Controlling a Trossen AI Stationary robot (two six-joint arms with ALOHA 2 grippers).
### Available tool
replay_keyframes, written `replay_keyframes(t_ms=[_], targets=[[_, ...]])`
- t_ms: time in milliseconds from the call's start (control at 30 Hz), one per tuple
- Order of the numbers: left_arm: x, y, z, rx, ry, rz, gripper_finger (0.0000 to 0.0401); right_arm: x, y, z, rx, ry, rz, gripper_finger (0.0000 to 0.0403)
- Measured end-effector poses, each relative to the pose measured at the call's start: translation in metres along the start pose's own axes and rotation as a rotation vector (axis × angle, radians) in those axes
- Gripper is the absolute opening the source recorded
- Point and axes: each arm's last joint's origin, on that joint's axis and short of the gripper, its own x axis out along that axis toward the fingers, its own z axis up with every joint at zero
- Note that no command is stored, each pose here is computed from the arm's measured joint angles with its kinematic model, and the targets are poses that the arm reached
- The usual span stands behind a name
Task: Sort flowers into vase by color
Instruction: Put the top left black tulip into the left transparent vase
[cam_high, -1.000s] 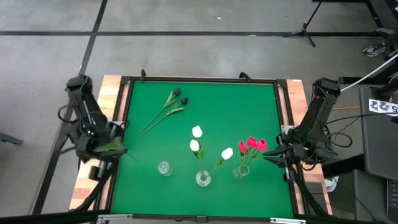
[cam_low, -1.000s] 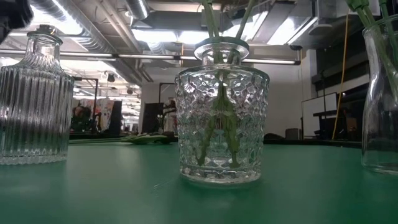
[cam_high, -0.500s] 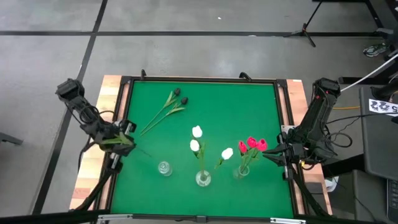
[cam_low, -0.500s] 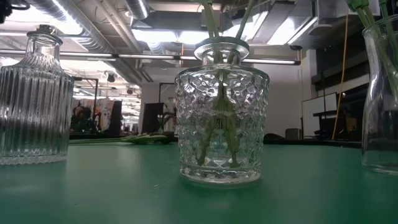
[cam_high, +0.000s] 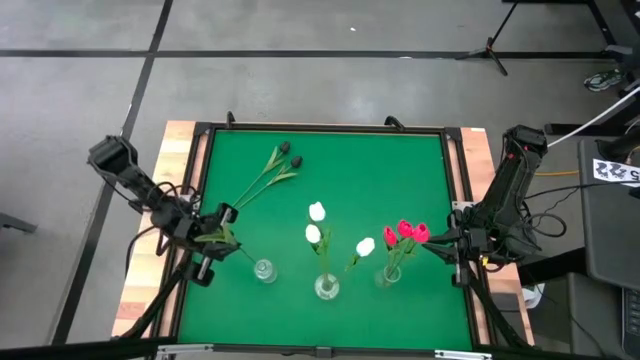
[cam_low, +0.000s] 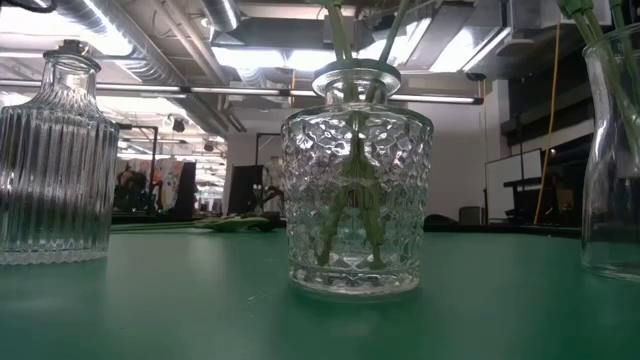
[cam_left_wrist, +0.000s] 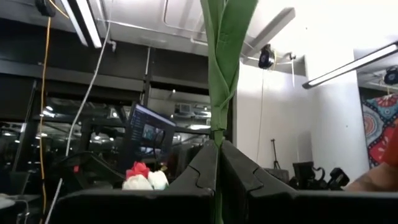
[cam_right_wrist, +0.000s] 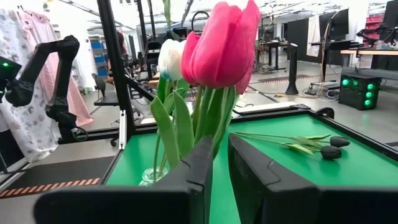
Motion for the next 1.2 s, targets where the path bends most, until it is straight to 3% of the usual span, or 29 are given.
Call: replay_keyframes(t_ms=[767, 1200], targets=[[0.009, 0.004, -0.040, -0.050, 0.145, 0.080, 0.0000, 0.000, 0.000, -0.001, -0.018, 0.005, 0.000, 0.0051], [-0.008, 0.009, -0.049, -0.068, 0.212, 0.156, 0.0000, 0.000, 0.000, -0.002, -0.022, 0.006, 0.002, 0.0051]])
